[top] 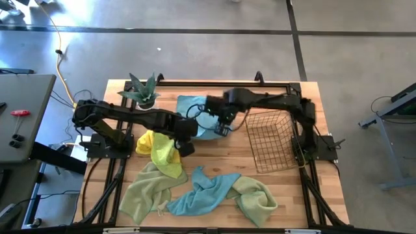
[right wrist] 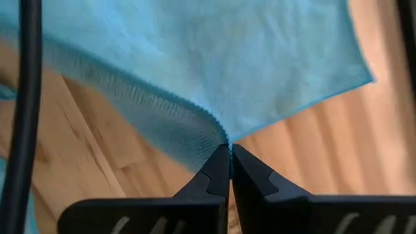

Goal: Fold microfiber towels
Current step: Fold the top blue microfiber cloth

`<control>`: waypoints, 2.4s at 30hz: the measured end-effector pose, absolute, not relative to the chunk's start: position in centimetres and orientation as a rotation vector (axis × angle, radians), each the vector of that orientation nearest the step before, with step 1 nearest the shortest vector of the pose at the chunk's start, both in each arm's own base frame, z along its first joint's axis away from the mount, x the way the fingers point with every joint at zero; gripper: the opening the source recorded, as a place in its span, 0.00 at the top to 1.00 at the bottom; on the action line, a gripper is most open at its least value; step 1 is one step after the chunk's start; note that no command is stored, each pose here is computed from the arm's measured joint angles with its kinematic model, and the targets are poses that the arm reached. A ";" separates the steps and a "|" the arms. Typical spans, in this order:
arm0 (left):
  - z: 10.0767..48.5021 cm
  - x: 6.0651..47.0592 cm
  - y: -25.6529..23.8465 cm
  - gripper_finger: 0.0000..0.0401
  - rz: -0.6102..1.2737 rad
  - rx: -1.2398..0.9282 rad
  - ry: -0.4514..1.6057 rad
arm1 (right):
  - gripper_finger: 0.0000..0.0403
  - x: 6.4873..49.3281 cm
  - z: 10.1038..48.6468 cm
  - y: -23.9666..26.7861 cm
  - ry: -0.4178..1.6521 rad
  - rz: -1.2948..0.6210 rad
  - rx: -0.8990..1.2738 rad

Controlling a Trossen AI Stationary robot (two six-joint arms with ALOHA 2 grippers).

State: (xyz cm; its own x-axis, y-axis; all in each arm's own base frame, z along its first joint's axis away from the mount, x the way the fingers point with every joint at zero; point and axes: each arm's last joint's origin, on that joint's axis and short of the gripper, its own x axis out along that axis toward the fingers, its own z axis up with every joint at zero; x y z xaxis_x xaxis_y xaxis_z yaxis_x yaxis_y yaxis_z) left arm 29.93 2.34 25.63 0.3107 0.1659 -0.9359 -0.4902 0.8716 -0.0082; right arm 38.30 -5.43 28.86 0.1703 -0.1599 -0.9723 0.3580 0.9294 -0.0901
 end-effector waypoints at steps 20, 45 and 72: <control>23.6 30.9 7.8 1.00 0.463 -0.046 1.192 | 1.00 34.4 23.7 -8.7 1.080 -0.442 0.338; 21.1 29.9 18.8 1.00 0.580 0.088 1.174 | 1.00 33.9 21.1 -16.2 1.009 -0.694 0.427; 15.2 30.2 21.7 1.00 0.635 0.123 1.350 | 1.00 33.8 18.8 -19.6 1.009 -0.824 0.366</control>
